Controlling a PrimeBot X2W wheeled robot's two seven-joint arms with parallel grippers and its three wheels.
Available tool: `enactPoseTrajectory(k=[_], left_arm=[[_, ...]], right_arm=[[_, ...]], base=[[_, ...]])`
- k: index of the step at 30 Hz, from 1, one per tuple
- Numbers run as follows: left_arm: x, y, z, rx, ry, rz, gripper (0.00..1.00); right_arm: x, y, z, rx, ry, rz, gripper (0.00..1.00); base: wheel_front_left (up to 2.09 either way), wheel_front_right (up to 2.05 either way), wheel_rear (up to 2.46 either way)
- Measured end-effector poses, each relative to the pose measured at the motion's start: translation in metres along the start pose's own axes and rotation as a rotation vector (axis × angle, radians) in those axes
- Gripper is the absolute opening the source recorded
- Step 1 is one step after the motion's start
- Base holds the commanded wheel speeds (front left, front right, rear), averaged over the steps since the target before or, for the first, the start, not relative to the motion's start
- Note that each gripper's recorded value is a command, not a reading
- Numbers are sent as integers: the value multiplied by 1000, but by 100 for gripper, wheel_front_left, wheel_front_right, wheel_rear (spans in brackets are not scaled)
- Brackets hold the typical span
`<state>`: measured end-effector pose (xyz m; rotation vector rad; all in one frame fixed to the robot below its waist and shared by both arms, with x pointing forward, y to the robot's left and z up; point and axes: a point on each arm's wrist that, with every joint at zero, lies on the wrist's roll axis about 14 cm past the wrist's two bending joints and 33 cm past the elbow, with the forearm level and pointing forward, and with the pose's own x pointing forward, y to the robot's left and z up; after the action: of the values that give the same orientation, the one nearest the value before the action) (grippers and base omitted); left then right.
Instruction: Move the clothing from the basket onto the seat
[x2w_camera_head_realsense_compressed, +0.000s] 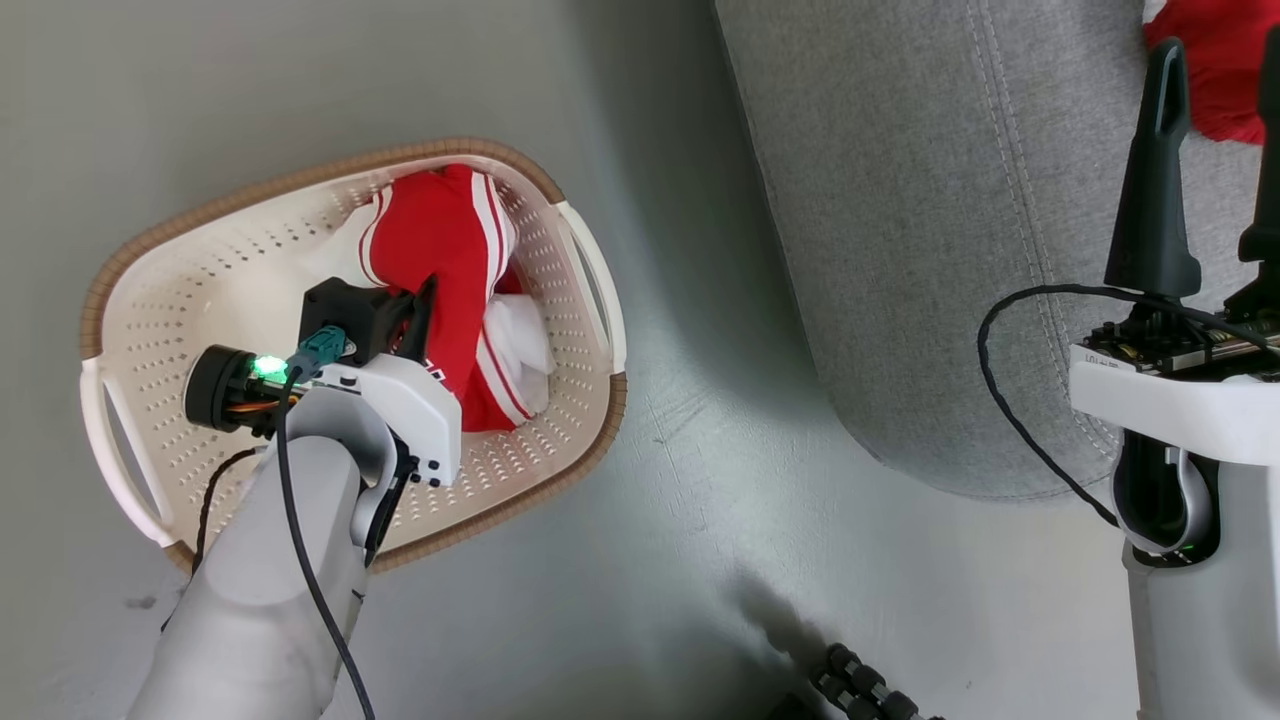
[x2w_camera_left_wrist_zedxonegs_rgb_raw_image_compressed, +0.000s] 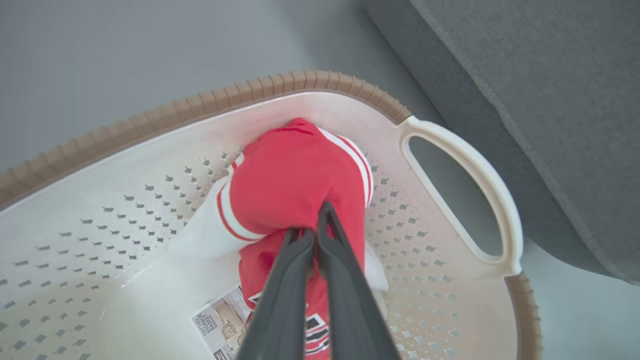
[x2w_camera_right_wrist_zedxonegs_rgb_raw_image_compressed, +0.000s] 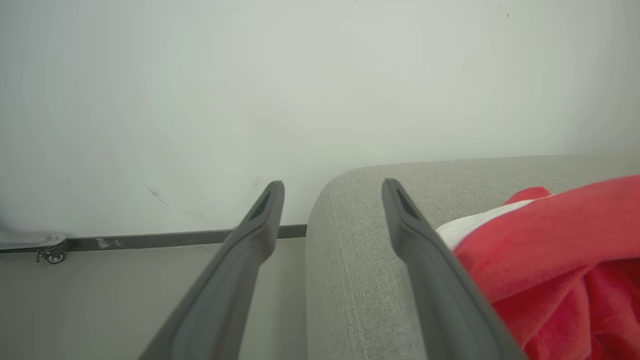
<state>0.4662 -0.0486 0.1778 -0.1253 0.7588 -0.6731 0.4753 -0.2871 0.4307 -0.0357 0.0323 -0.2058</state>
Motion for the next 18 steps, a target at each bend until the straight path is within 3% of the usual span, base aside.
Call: enactPoseTrajectory(k=[18], left_arm=[[-43,17,56,55,-170,116,0]], right_arm=[[-2,17,32,8,-70,48,100]], base=[[0,0,0]])
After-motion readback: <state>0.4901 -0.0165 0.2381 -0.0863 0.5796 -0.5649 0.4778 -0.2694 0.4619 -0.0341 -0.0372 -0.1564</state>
